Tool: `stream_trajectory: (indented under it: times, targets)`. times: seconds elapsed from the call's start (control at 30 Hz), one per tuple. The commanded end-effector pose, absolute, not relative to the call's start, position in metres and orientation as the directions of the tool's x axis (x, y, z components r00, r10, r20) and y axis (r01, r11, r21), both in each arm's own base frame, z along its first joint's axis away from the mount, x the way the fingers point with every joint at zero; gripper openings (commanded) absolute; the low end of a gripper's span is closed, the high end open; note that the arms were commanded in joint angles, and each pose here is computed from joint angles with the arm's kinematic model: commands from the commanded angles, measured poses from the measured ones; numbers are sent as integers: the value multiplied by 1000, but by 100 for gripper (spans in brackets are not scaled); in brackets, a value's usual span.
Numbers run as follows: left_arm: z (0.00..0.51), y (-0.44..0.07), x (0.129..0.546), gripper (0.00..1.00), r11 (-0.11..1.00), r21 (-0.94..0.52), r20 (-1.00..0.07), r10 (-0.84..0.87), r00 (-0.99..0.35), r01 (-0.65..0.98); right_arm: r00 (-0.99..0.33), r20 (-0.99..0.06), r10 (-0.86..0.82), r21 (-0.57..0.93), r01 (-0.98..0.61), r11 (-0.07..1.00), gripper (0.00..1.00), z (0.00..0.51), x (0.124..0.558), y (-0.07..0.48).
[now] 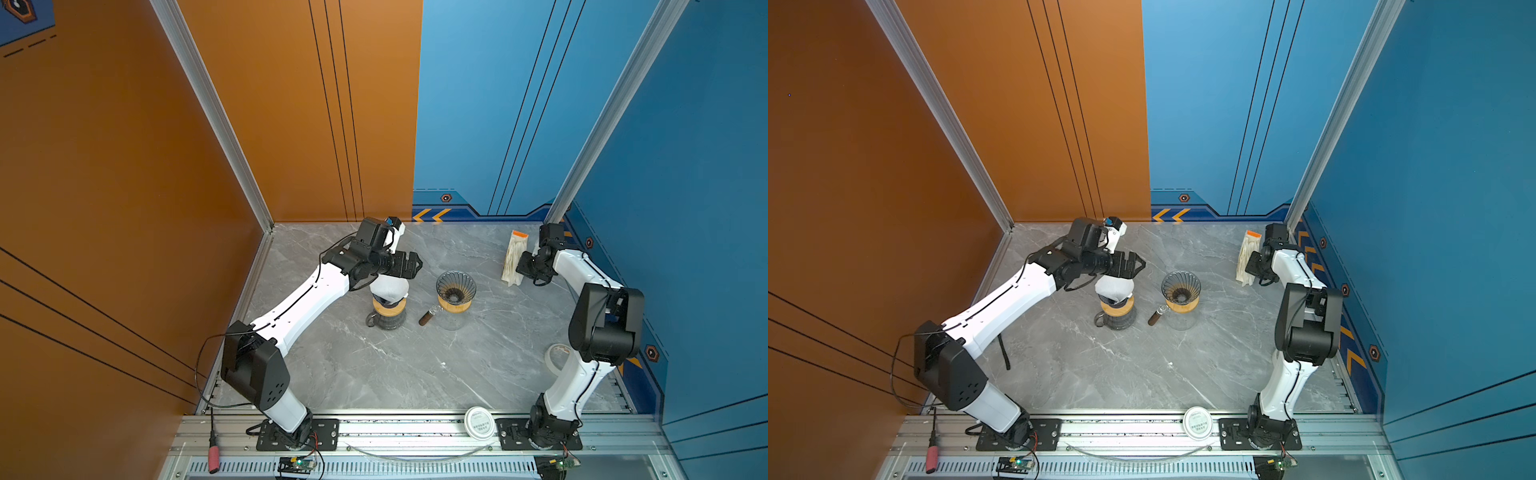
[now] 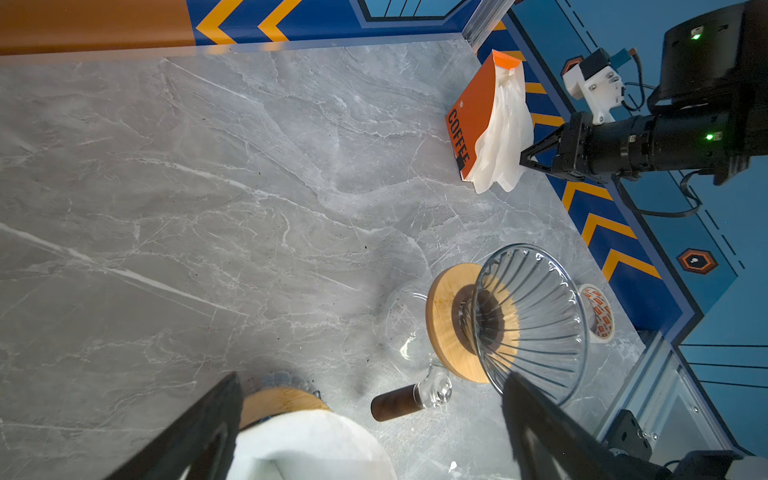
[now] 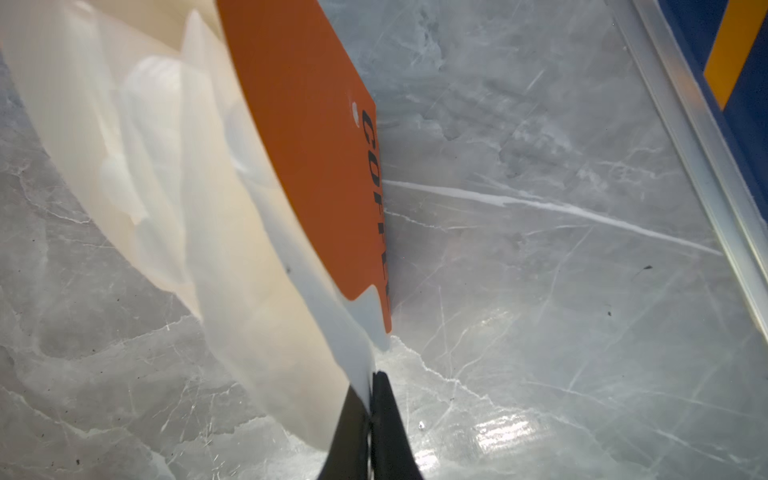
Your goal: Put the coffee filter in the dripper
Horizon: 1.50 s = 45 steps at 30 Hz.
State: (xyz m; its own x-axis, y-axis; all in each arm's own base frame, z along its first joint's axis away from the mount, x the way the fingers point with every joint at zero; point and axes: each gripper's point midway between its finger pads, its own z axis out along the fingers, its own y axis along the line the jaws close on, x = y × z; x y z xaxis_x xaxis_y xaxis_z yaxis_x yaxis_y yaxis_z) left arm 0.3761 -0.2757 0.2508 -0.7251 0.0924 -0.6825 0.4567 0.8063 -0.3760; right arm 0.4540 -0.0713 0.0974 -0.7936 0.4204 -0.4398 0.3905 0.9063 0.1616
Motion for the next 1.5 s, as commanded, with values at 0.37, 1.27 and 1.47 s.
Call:
stream_trajectory:
  times: [0.37,1.27,1.47]
  targets:
    - [257,-285,373,98,786,-384,-685,110,-720,485,-774,-481,411,162,383,910,0,143,428,-66]
    - [257,-288,371,98,772,-382,-688,129,-714,508,-801,-457,387,184,341,922,14,143,401,-57]
    - [261,-292,376,98,768,-384,-693,127,-710,512,-797,-453,398,188,351,917,21,122,415,-60]
